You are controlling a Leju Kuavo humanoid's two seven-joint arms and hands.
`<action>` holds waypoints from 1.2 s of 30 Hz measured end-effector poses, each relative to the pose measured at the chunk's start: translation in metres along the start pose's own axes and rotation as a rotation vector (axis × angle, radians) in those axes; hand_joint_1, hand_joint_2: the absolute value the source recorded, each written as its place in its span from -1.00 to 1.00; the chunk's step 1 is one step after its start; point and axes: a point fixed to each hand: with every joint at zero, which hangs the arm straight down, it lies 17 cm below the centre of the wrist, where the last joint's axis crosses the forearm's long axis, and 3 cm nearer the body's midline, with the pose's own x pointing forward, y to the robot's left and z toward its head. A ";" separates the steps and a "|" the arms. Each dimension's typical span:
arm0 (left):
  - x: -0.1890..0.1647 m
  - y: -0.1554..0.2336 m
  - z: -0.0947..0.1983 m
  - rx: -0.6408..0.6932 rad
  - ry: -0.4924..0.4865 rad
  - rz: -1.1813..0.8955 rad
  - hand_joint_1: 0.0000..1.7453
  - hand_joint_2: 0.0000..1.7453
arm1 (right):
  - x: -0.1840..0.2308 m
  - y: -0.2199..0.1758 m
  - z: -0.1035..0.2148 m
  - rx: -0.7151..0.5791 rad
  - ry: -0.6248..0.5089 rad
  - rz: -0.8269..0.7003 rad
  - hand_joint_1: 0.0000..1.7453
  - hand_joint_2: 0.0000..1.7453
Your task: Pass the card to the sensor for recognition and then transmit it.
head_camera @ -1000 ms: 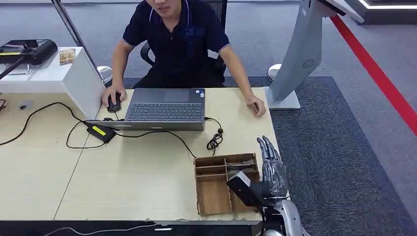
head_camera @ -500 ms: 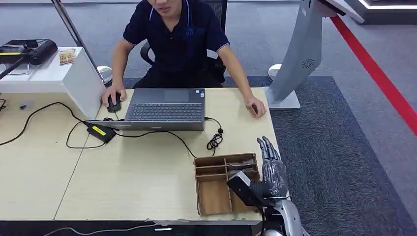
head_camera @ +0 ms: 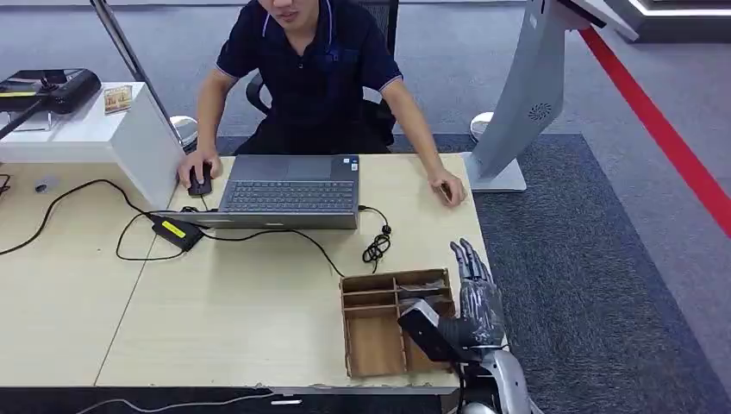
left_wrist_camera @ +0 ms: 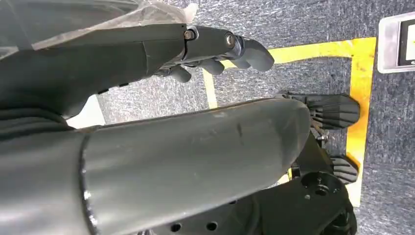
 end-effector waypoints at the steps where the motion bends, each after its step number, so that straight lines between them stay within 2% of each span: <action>1: 0.000 0.000 0.000 0.000 0.000 0.000 -1.00 -1.00 | 0.000 0.000 0.000 0.000 0.000 0.000 -0.74 1.00; 6: 0.000 0.000 0.000 0.000 0.000 0.000 -1.00 -1.00 | 0.000 0.000 0.000 0.000 0.000 0.000 -0.62 1.00; 21: 0.000 0.000 0.000 0.000 0.000 0.000 -1.00 -1.00 | 0.002 0.001 0.000 0.000 0.000 -0.005 -0.62 1.00; 26: 0.000 0.000 0.000 0.000 0.000 0.000 -1.00 -1.00 | 0.002 0.001 0.000 0.000 0.000 -0.005 -0.46 1.00; 31: 0.000 0.000 0.000 0.000 0.000 0.000 -1.00 -1.00 | 0.006 0.003 0.000 0.004 -0.006 -0.024 -0.48 1.00; 36: 0.000 0.000 0.000 0.000 0.000 0.000 -1.00 -1.00 | 0.011 0.007 0.000 0.009 -0.012 -0.044 -0.42 1.00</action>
